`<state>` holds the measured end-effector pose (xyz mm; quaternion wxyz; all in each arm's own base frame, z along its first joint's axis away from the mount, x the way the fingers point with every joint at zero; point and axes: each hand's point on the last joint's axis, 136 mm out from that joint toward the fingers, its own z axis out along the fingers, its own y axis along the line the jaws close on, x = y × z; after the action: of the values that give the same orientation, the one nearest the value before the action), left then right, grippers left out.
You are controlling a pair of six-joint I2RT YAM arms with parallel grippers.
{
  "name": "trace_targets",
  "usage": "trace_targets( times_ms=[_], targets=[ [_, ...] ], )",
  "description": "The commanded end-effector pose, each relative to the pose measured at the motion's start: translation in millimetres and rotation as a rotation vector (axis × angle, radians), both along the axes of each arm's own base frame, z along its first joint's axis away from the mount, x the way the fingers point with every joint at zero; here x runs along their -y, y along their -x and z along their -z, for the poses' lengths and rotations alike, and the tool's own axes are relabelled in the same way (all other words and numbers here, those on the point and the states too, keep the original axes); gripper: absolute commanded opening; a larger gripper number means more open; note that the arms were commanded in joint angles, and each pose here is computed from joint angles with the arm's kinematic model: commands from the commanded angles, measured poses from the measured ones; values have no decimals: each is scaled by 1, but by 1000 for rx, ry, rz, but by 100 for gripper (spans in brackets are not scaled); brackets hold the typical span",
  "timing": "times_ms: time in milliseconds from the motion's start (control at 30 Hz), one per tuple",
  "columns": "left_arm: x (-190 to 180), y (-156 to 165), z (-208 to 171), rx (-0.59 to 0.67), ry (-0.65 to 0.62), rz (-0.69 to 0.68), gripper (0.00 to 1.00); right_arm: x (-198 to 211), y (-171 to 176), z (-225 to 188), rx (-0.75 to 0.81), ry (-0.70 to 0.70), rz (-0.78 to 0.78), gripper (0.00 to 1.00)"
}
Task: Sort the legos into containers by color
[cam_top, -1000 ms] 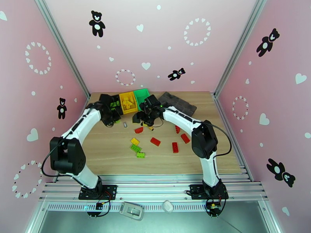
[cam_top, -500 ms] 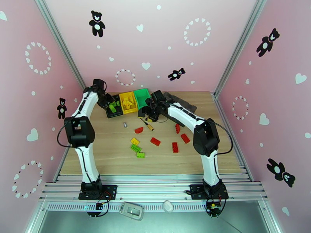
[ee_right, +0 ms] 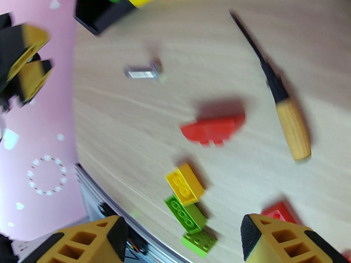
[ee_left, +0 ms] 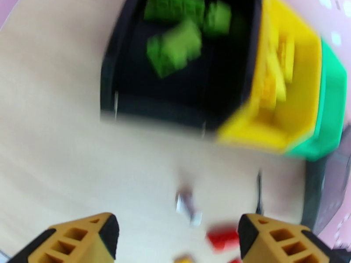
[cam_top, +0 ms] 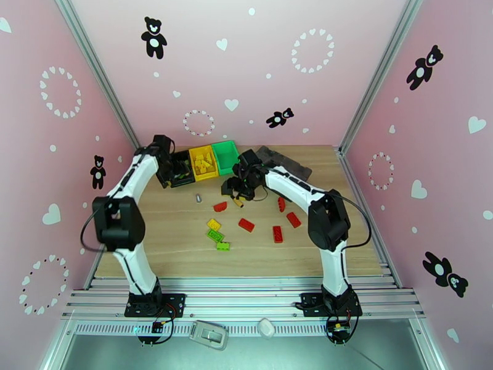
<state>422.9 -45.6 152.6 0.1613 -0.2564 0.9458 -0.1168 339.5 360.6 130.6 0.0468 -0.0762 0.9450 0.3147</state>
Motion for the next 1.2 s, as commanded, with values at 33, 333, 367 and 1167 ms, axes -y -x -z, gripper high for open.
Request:
trace_targets(
  times_ms=[33, 333, 367, 1167],
  targets=[
    [21, 46, 10, -20, -14, 48, 79, 15, 33, 3, 16, 92, -27, 75],
    [67, 140, 58, -146, -3, 115, 83, 42, 86, 39, 1, 264, -57, 79],
    [71, 147, 62, -153, 0, 120, 83, 46, 92, 42, 0, 279, -60, 79],
    [143, 189, 107, -258, -59, 252, 89, 102, 138, 46, 18, 356, 12, 84]
  ],
)
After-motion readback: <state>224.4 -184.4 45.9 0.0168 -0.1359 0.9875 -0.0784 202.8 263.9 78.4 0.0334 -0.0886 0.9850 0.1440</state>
